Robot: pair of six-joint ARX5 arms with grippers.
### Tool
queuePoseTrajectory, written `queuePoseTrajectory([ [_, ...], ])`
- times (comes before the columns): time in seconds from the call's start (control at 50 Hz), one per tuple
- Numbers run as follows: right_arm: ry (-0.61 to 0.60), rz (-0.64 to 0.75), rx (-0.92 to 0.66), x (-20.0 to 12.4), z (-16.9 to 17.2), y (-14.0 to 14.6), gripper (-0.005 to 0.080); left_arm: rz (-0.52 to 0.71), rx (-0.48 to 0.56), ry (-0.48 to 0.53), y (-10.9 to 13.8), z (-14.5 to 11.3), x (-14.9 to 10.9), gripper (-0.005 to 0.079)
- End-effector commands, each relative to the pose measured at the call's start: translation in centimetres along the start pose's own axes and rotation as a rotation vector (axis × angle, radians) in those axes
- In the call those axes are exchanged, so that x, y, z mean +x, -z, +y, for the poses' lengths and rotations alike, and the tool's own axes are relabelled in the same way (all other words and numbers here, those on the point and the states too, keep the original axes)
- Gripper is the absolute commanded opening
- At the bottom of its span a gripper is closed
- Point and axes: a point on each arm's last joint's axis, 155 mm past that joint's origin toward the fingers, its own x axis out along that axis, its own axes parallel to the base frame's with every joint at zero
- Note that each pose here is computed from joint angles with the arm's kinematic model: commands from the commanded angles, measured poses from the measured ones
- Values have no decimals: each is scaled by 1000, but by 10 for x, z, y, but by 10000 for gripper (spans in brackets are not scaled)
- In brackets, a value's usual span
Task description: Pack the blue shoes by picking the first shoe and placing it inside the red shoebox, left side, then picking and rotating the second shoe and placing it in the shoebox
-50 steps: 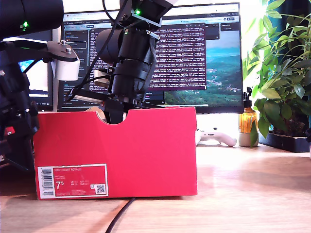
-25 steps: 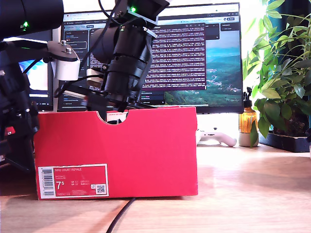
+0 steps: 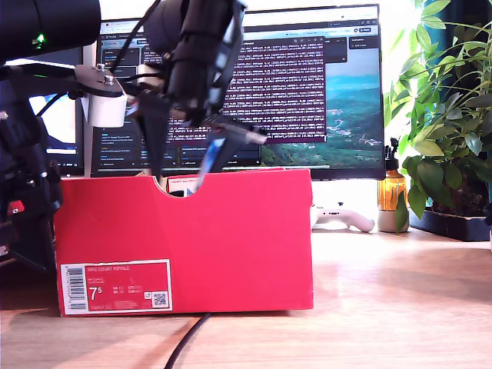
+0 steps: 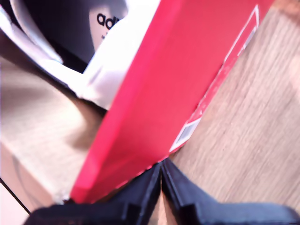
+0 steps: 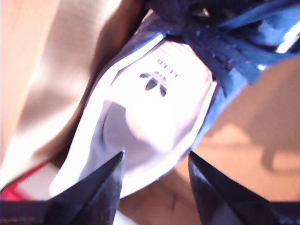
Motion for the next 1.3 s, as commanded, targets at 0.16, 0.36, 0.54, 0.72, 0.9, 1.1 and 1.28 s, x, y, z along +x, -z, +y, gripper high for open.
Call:
queuePoseTrajectory([
  [0.16,33,-45,28,-21,-22,-7,395,-12,-6,17,-5,-3,2,-17],
  [0.36,89,-130,98,-53,-52,-18,395,-14,-6,21,-5,-4,2,-17],
  [0.54,239,-266,338,-93,-103,-27,399,-17,-6,28,-6,-5,2,-17],
  [0.72,337,-395,580,-133,-151,-26,398,-20,-6,34,-6,-7,2,-17],
  [0.9,350,-482,788,-168,-196,-17,399,-20,-6,35,-6,-7,2,-17],
  [1.1,378,-528,987,-187,-236,5,417,-20,-6,35,-6,-7,2,-17],
  [1.28,397,-479,1216,-172,-263,45,484,-20,-6,35,-6,-7,2,-17],
])
